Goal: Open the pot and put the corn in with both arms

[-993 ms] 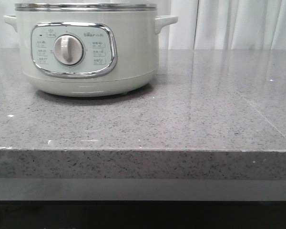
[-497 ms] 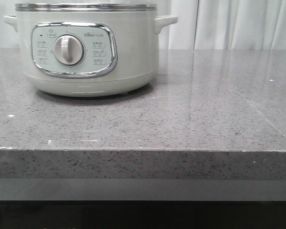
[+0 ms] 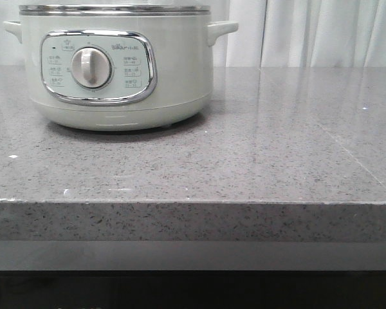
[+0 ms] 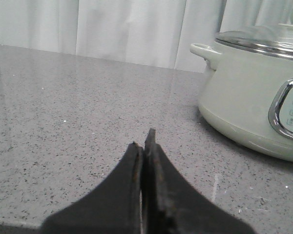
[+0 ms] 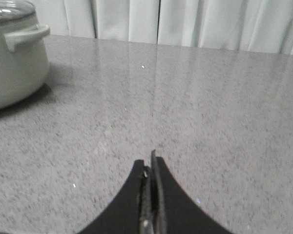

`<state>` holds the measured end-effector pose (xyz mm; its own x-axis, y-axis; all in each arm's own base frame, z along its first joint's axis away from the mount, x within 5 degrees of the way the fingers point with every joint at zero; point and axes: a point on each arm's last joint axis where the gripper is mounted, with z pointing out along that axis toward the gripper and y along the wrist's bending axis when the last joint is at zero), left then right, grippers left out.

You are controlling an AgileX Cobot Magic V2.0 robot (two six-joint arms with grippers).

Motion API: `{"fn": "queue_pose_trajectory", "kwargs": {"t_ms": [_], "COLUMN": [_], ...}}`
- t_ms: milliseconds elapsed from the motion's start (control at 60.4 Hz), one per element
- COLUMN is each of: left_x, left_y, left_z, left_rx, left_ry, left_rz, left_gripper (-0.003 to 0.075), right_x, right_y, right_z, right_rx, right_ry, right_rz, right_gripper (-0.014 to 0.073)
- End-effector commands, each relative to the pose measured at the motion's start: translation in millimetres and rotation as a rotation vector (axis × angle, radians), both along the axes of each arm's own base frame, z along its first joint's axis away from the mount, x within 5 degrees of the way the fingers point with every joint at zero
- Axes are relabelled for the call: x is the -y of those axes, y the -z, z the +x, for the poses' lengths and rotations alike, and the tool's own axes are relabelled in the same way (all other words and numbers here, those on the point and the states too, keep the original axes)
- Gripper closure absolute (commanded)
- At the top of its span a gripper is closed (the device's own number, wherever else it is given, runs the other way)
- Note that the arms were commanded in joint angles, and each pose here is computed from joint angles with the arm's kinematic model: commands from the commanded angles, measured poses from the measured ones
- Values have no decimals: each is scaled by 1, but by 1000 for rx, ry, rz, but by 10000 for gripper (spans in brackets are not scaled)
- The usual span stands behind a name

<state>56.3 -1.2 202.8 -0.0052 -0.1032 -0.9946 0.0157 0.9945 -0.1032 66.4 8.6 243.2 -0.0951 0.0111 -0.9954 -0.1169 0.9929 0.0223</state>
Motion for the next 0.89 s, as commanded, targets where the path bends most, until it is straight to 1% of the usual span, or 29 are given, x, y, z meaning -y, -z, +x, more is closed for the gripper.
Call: {"fn": "queue_pose_trajectory", "kwargs": {"t_ms": [0,83,265,695,778,877], "left_x": [0,0,0,0,0,0], "left_y": [-5,-5,-5,-5,-5,-5], "left_z": [-1,-1,-1,-1,-1,-1], "left_rx": [93,93,93,91,91,91], "left_ry": [-1,-1,-1,-1,-1,-1], "left_rz": [-14,-14,-14,-14,-14,-14], "left_gripper": [741,741,741,741,741,741], "right_x": [3,3,4,4,4,5], "right_y": [2,18,35,35,35,31], "right_z": [-4,-7,-12,-12,-12,-13], "right_rx": [128,135,187,182,188,225], "right_ry": [27,29,33,33,34,40], "right_rz": [14,14,20,19,20,23], "right_gripper": [662,662,662,662,662,662]}}
